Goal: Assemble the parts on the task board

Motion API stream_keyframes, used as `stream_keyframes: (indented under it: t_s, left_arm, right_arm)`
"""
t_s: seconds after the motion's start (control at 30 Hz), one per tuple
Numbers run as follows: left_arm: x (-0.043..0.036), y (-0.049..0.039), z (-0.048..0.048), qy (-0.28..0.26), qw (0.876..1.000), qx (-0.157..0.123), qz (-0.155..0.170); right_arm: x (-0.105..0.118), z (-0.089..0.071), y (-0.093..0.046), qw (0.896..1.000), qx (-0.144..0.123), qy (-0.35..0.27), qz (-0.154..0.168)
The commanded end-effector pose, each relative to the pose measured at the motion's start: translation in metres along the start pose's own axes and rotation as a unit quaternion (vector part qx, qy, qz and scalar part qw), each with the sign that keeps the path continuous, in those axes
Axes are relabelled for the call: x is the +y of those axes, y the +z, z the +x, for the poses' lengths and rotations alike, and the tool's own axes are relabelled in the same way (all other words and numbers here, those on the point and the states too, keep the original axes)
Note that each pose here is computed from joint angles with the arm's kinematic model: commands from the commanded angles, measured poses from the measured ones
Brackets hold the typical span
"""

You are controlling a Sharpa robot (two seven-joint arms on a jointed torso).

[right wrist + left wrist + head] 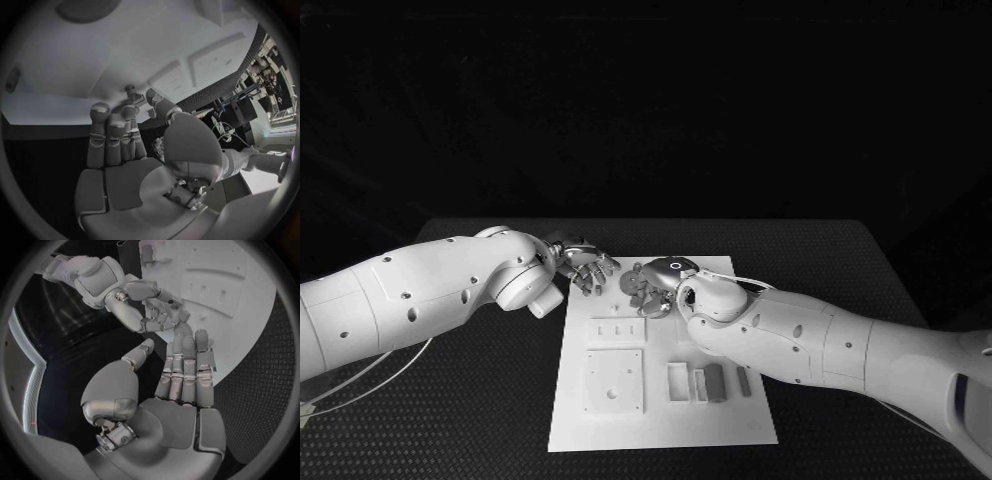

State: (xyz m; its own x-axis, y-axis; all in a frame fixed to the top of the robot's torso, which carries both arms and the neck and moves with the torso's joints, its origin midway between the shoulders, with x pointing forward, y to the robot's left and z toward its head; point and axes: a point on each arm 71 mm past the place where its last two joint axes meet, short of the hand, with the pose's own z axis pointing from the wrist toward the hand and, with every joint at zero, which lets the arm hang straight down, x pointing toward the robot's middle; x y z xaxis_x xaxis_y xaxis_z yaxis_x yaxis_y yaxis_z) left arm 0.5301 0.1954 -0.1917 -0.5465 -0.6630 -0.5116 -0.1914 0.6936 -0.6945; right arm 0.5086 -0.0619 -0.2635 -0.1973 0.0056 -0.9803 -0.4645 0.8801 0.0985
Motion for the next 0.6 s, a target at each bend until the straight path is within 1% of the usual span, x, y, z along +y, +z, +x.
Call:
stream_keyframes:
  t_s: [0.03,0.2,0.37,0.6]
  left_arm:
    - [-0.0012,-0.0001,0.0011,-0.001,1.0,0.008,0.003]
    - [-0.0011,-0.0002,0.0011,-0.001,1.0,0.007,0.003]
    - [-0.0007,-0.0004,0.0007,-0.001,1.0,0.006,0.002]
    - [-0.002,0.0012,0.0012,-0.001,1.0,0.006,0.003]
  right_arm:
    - [0.0019,0.0018,-0.0001,1.0,0.01,-0.006,-0.008]
    - [0.0031,0.0027,-0.0008,1.0,0.014,-0.005,-0.012]
    - [0.005,0.0025,-0.0017,1.0,0.013,0.002,-0.019]
    - [0.0077,0.0024,-0.0017,1.0,0.013,0.007,-0.024]
